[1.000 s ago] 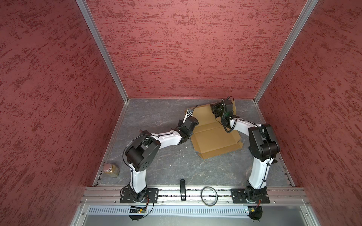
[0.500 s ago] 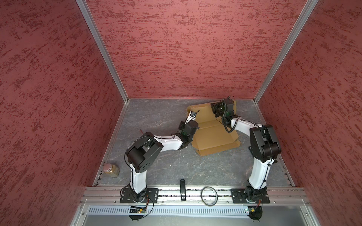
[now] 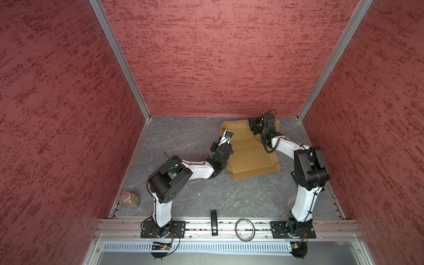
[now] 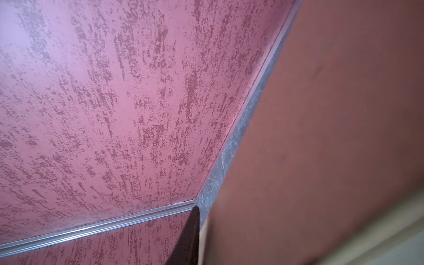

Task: Assemble paper box
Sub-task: First fold the bottom flaps of a flat cardboard box at the center of the table.

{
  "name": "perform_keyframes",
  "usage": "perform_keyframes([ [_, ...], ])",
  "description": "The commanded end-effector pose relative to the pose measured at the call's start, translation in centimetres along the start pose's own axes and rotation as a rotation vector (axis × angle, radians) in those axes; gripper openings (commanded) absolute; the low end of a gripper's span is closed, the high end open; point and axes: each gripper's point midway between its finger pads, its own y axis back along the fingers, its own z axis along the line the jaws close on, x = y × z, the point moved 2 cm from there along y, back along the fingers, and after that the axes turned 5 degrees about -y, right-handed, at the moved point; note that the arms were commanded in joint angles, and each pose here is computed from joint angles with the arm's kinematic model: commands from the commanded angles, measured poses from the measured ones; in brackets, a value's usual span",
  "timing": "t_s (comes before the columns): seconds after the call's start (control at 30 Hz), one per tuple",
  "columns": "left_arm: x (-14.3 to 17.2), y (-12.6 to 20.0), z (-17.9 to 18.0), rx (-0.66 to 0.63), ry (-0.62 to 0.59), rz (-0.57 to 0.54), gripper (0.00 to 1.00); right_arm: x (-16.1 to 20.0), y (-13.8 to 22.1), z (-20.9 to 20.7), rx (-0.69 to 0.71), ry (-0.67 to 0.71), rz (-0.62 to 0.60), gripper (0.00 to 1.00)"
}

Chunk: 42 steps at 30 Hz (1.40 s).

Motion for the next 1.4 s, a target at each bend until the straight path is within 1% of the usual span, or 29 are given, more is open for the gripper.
perform_keyframes([
  [0.0, -0.5, 0.4, 0.1, -0.006, 0.014, -0.019, 0.03, -0.3, -0.1, 1.5, -0.029, 0.001, -0.004, 0.19],
  [0.17, -0.2, 0.3, 0.1, -0.002, 0.023, -0.005, 0.04, -0.4, -0.3, 1.6, -0.037, 0.004, -0.001, 0.08],
  [0.3, 0.4, 0.1, 0.3, -0.007, 0.046, 0.023, 0.08, -0.3, -0.4, 1.4, -0.035, 0.008, 0.005, 0.04],
  [0.4, 0.6, -0.2, 0.8, -0.011, 0.068, 0.044, 0.16, -0.3, -0.4, 1.0, -0.030, 0.004, 0.007, 0.03],
  [0.6, 0.3, 0.1, 1.8, -0.004, 0.118, 0.064, 0.37, -0.2, -0.5, 0.6, -0.041, -0.013, 0.009, 0.02],
  [0.63, 0.7, 0.3, 2.0, 0.007, 0.117, 0.087, 0.40, -0.2, -0.5, 0.6, -0.044, -0.015, 0.006, 0.01],
  [0.73, 0.4, 1.0, 2.7, 0.042, 0.166, 0.105, 0.49, -0.2, -0.6, 0.5, -0.053, -0.029, 0.005, 0.01],
  [0.83, -0.4, 2.0, 3.6, 0.094, 0.226, 0.115, 0.55, -0.3, -0.6, 0.5, -0.062, -0.037, 0.004, 0.01],
  [0.97, -0.9, 3.1, 4.4, 0.196, 0.306, 0.157, 0.58, -0.2, -0.8, 0.5, -0.075, -0.047, 0.010, 0.01],
  [1.1, -0.2, 3.9, 5.3, 0.293, 0.406, 0.235, 0.59, 0.0, -0.9, 0.3, -0.084, -0.056, 0.019, 0.00],
  [1.2, 0.4, 4.3, 6.3, 0.317, 0.459, 0.276, 0.59, 0.0, -0.9, 0.0, -0.088, -0.064, 0.023, 0.00],
  [1.37, 1.7, 4.3, 6.9, 0.331, 0.465, 0.334, 0.59, 0.3, -1.3, -0.5, -0.098, -0.091, 0.041, 0.00],
])
